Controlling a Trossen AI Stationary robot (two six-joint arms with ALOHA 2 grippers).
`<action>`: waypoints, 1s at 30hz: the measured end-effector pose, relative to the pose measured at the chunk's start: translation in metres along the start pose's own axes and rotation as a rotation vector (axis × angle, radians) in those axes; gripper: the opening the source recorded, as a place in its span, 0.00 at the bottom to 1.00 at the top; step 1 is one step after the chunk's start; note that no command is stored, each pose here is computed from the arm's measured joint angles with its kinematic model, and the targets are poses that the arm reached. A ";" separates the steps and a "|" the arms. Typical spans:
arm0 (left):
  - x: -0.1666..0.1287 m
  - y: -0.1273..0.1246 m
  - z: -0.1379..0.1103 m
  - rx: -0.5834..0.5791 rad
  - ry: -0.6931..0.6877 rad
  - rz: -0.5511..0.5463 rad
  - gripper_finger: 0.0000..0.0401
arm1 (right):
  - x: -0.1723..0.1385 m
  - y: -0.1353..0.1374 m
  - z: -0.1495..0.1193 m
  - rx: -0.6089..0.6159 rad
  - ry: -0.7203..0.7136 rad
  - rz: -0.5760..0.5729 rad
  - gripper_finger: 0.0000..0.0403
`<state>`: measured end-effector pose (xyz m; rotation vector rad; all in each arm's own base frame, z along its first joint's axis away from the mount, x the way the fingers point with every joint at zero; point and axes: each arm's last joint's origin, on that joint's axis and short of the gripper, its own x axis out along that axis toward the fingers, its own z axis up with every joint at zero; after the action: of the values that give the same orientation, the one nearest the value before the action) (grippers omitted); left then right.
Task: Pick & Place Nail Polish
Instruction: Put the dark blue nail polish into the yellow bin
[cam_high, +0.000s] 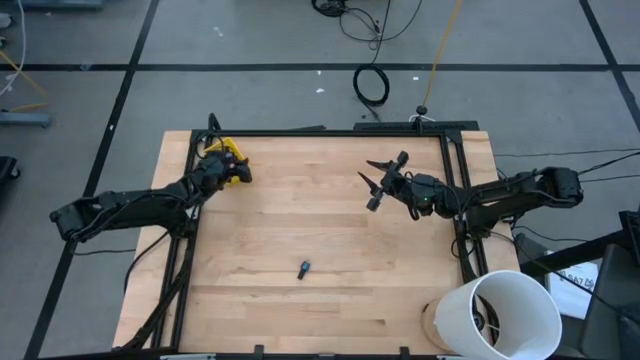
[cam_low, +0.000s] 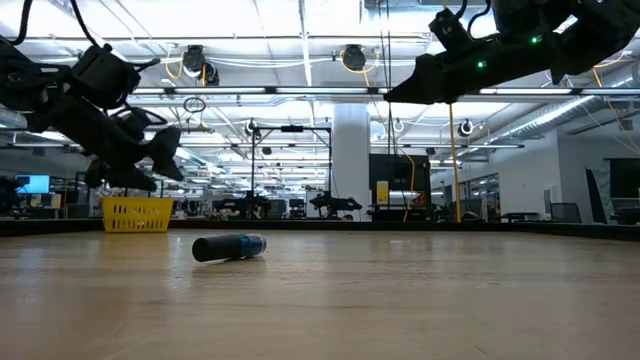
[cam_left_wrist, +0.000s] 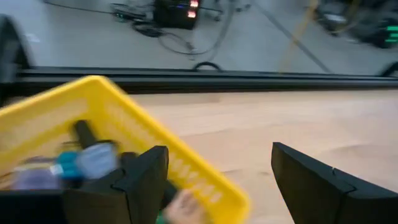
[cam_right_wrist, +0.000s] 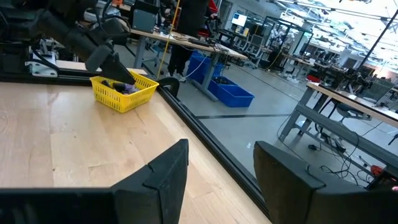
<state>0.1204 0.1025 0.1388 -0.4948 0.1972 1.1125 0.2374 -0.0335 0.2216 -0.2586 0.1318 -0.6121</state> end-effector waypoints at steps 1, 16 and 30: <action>0.000 -0.001 0.001 -0.002 0.003 -0.030 0.69 | 0.000 0.000 0.000 0.000 0.000 0.000 0.42; -0.020 -0.042 -0.003 -0.014 0.267 -0.849 0.67 | 0.000 0.000 0.001 0.004 -0.007 -0.002 0.42; -0.107 -0.171 -0.025 0.385 0.457 -0.904 0.63 | 0.000 -0.001 0.001 -0.021 -0.007 -0.004 0.42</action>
<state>0.2283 -0.0552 0.2066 -0.4127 0.5138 0.0588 0.2374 -0.0338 0.2226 -0.2817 0.1307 -0.6135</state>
